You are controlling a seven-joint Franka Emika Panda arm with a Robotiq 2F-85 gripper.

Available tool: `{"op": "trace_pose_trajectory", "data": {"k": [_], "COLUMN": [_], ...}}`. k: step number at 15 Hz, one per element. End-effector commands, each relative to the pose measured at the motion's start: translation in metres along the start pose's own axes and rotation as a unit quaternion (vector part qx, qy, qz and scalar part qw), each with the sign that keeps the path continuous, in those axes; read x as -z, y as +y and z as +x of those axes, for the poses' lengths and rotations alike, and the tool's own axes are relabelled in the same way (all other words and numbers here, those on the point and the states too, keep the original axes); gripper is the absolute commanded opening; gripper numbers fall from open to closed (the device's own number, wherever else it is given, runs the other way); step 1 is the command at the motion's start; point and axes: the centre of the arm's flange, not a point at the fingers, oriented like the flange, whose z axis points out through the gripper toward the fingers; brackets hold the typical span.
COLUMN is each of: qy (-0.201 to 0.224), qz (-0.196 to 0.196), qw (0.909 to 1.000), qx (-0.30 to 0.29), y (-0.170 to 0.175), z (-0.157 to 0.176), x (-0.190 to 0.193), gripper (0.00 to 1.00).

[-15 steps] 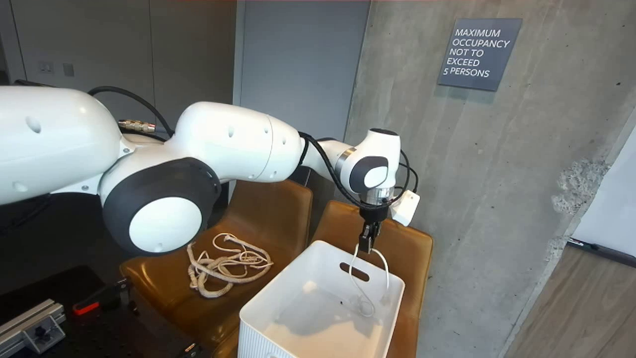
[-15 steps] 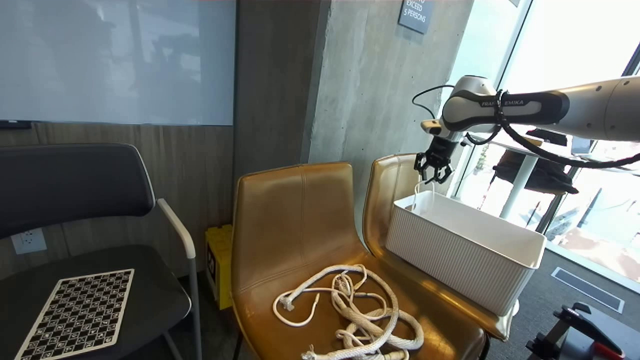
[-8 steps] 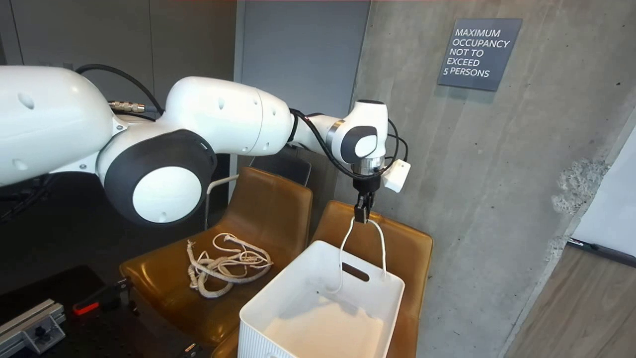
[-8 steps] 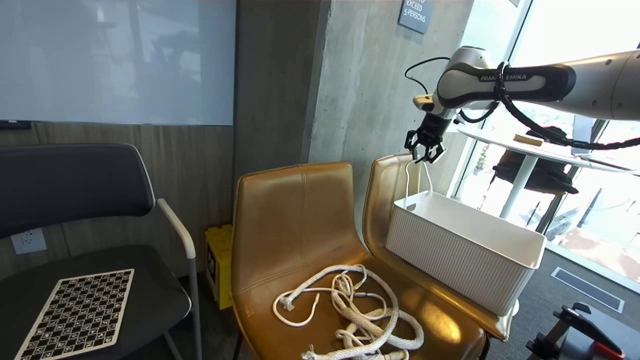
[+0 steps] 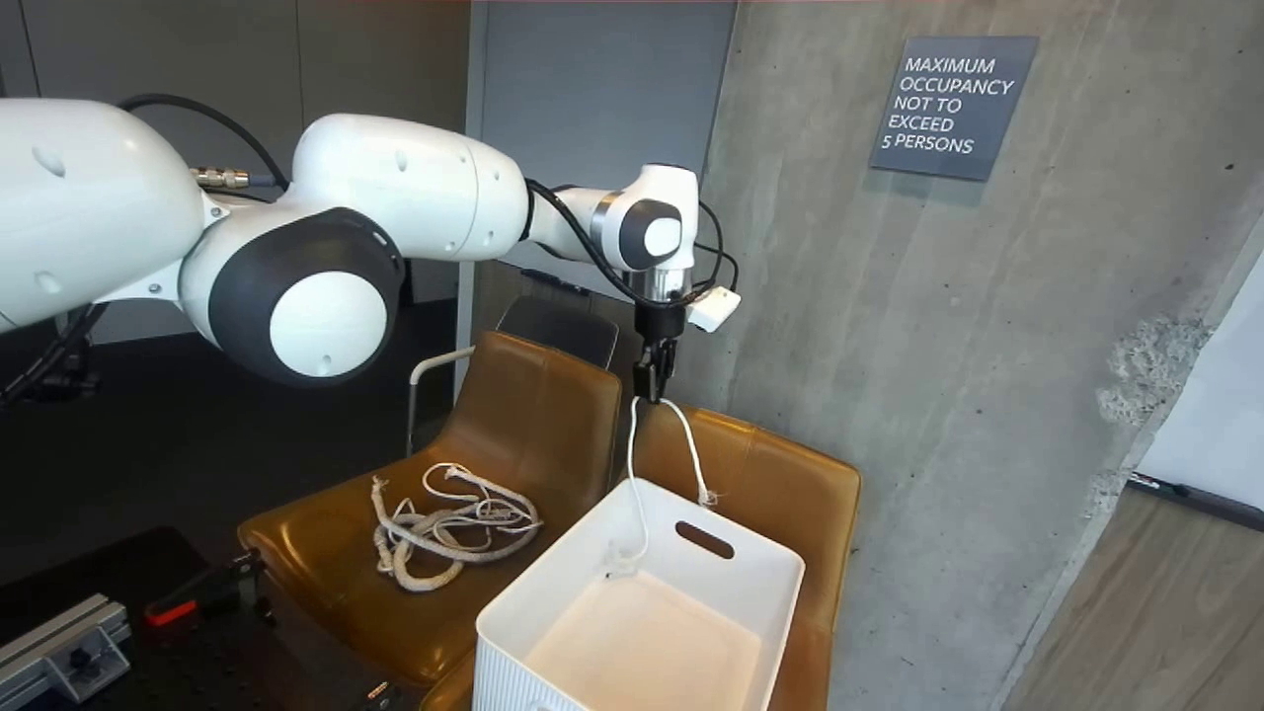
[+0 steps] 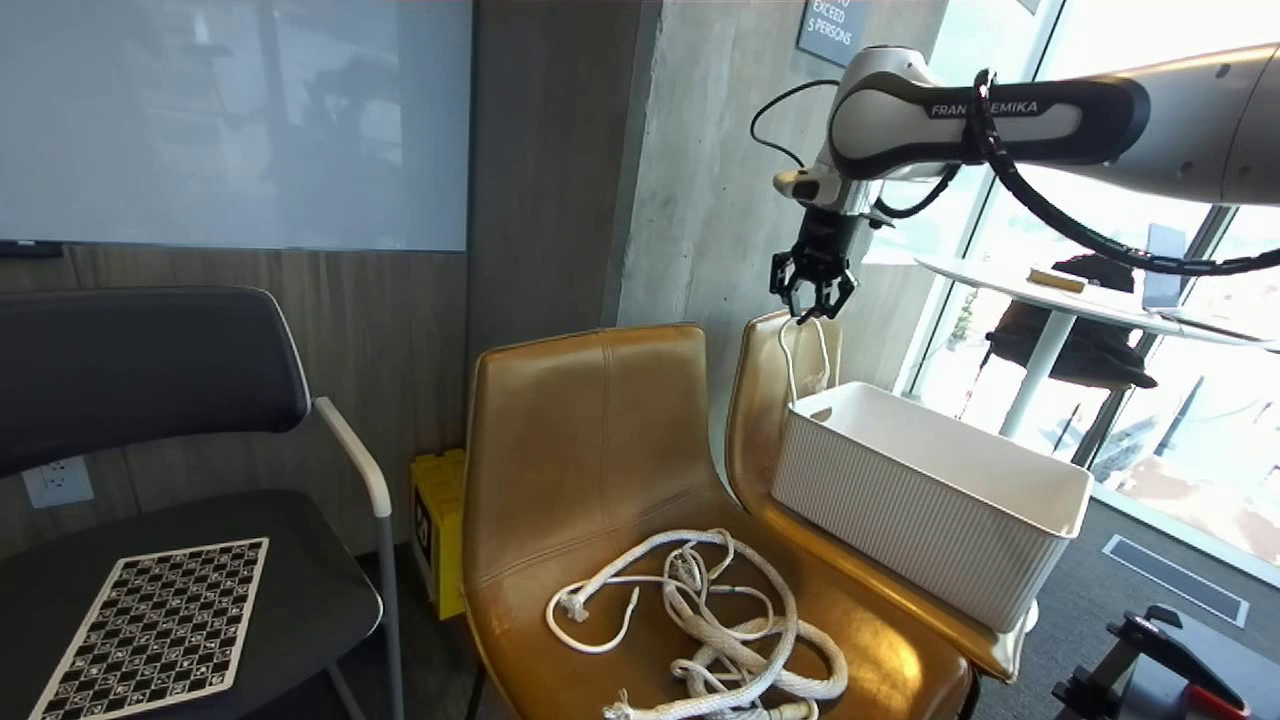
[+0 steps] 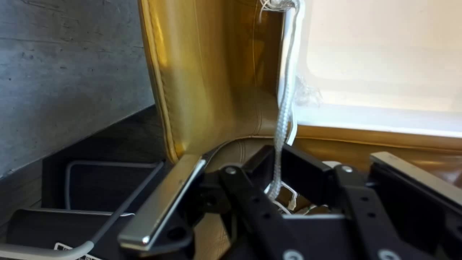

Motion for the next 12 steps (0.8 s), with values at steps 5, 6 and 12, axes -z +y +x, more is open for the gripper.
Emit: {"op": "trace_pose_trajectory", "data": {"k": [5,6,12], "qy": [0.069,0.091,0.188], "qz": [0.068,0.086,0.192], "qw": [0.995,0.992,0.9632], "qx": [0.023,0.021,0.003], "y": [-0.037,-0.036,-0.062], "z": [0.15,0.173,0.31], "x": [0.053,0.053,0.06], "gripper": [0.03,0.03,0.03]}}
